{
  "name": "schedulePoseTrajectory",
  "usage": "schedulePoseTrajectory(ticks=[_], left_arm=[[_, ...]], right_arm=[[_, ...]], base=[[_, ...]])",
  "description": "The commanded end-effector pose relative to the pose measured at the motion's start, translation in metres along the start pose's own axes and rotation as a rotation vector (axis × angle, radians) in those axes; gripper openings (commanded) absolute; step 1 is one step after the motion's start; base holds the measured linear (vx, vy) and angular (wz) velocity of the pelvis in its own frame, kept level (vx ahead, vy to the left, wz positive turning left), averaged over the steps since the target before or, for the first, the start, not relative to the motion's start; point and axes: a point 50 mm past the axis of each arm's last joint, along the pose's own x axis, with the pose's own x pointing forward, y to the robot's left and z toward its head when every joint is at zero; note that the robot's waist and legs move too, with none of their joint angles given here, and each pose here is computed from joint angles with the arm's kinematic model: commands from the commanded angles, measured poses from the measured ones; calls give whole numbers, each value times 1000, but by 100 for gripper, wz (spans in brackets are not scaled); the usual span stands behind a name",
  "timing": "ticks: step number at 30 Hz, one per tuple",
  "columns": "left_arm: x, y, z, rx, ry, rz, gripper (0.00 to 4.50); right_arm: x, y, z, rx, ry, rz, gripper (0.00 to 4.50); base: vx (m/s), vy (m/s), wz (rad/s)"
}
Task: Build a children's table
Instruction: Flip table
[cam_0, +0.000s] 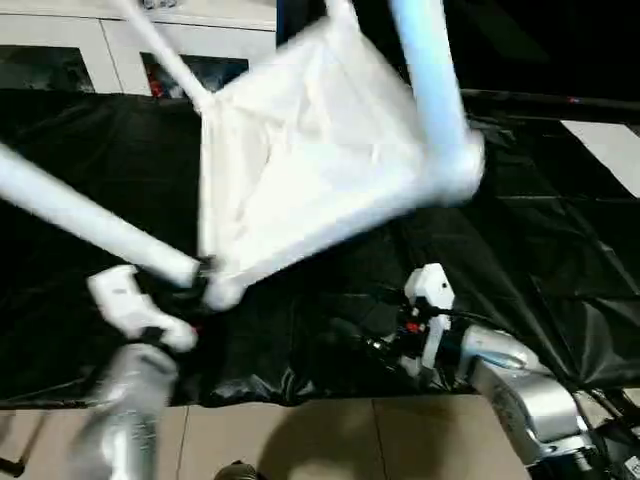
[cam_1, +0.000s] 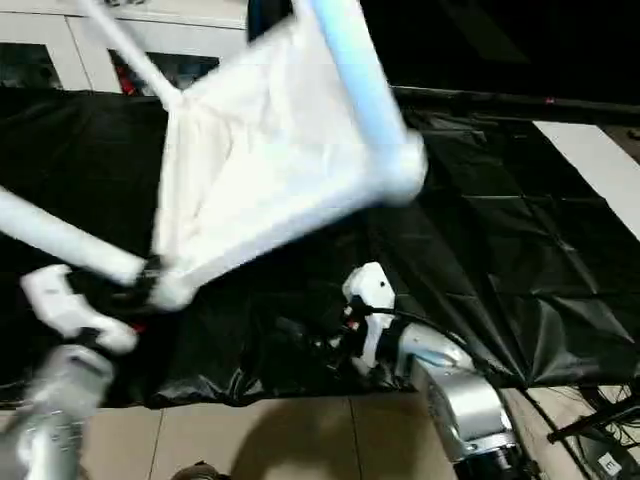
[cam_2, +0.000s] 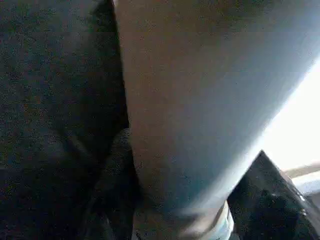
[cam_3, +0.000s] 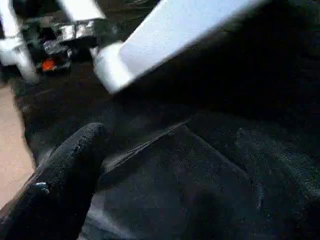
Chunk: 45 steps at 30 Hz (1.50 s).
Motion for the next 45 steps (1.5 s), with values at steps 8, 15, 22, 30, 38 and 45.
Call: schedulePoseTrajectory(ticks=[8, 15, 22, 30, 38, 45], left_arm=[[12, -20, 10, 49, -5, -51, 216], [14, -25, 11, 85, -8, -64, 216], [14, -33, 6, 123, 14, -112, 216], [14, -41, -4, 244, 58, -185, 216], [11, -49, -8, 327, 47, -253, 216], [8, -57, -9, 360, 13, -323, 216]], right_arm=[[15, -18, 23, 189, -195, -119, 450], [21, -28, 34, 315, -304, -168, 450], [29, -43, 34, 408, -323, -248, 450], [48, -59, 40, 607, -350, -243, 450], [58, -64, 42, 751, -371, -190, 396], [56, -72, 43, 803, -401, -201, 341]], base=[[0, 0, 0], [0, 0, 0], [0, 0, 0], [0, 0, 0], [0, 0, 0], [0, 0, 0]])
